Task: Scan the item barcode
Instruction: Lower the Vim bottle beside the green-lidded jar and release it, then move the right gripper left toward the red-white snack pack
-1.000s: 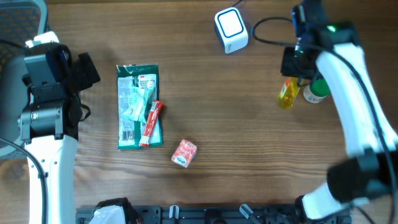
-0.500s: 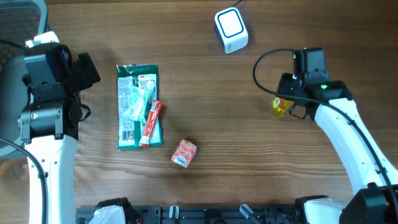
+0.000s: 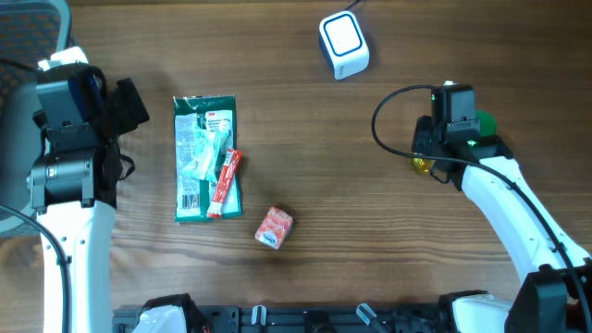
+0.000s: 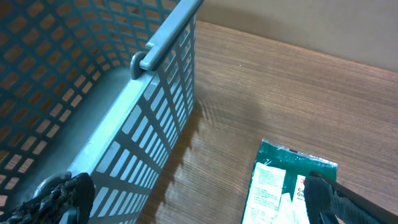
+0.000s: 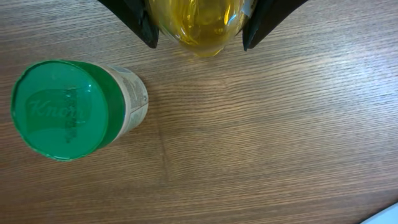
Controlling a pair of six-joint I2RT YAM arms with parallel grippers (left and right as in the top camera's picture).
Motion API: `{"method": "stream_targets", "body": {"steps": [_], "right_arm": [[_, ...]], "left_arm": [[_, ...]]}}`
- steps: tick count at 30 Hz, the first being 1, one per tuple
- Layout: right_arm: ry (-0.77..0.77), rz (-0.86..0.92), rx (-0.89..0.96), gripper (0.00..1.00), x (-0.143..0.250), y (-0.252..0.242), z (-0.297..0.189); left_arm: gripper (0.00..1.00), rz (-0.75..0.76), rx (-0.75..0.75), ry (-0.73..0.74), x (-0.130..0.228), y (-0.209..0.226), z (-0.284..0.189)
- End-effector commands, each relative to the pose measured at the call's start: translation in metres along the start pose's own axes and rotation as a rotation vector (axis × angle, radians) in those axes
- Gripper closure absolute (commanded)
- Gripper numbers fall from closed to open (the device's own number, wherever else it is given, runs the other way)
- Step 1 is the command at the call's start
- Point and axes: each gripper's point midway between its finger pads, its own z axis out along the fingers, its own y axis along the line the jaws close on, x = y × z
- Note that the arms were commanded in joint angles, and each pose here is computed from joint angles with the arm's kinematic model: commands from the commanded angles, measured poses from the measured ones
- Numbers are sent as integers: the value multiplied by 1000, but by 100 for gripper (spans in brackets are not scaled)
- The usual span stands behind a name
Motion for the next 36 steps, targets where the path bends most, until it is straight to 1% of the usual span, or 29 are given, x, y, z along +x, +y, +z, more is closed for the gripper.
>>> {"method": "stream_targets", "body": {"steps": [1,5,8,9,10,12,13,14,19,23,24,27,31,33,34,36], "right_arm": [[17,-21,38,94,4,-4,9],[33,-26,43,93,8,-3,14],[20,-22,40,84,5,-3,14],[16,-21,39,76,4,-2,14],[14,-21,39,65,3,-2,13],[5,-37,37,55,-1,-2,12],[-2,-44,36,44,-5,-2,10],[-9,-42,41,43,-11,-2,7],[-5,-44,41,42,-27,-2,-10],[-51,-31,9,38,-49,1,-33],[-52,-46,-31,38,-53,7,-41],[-63,-131,-229,37,-63,37,-70],[-71,-138,-300,39,-77,45,-102],[-71,-140,-356,44,-84,51,-122],[-66,-126,-398,51,-88,56,-136],[-60,-95,-424,70,-94,57,-153]], "left_arm": [[0,-3,1,-4,-2,1,0],[0,-4,1,-4,-2,1,0],[0,-3,1,-4,-2,1,0],[0,-3,1,-4,-2,1,0],[0,-3,1,-4,-2,1,0],[0,-3,1,-4,-2,1,0],[0,-3,1,-4,-2,1,0],[0,-3,1,-4,-2,1,0],[0,-4,1,-4,-2,1,0],[0,-4,1,-4,-2,1,0],[0,-3,1,-4,-2,1,0],[0,-3,1,-4,-2,1,0],[0,-3,1,-4,-2,1,0],[0,-3,1,-4,-2,1,0],[0,-3,1,-4,-2,1,0],[0,-3,1,-4,-2,1,0]]}}
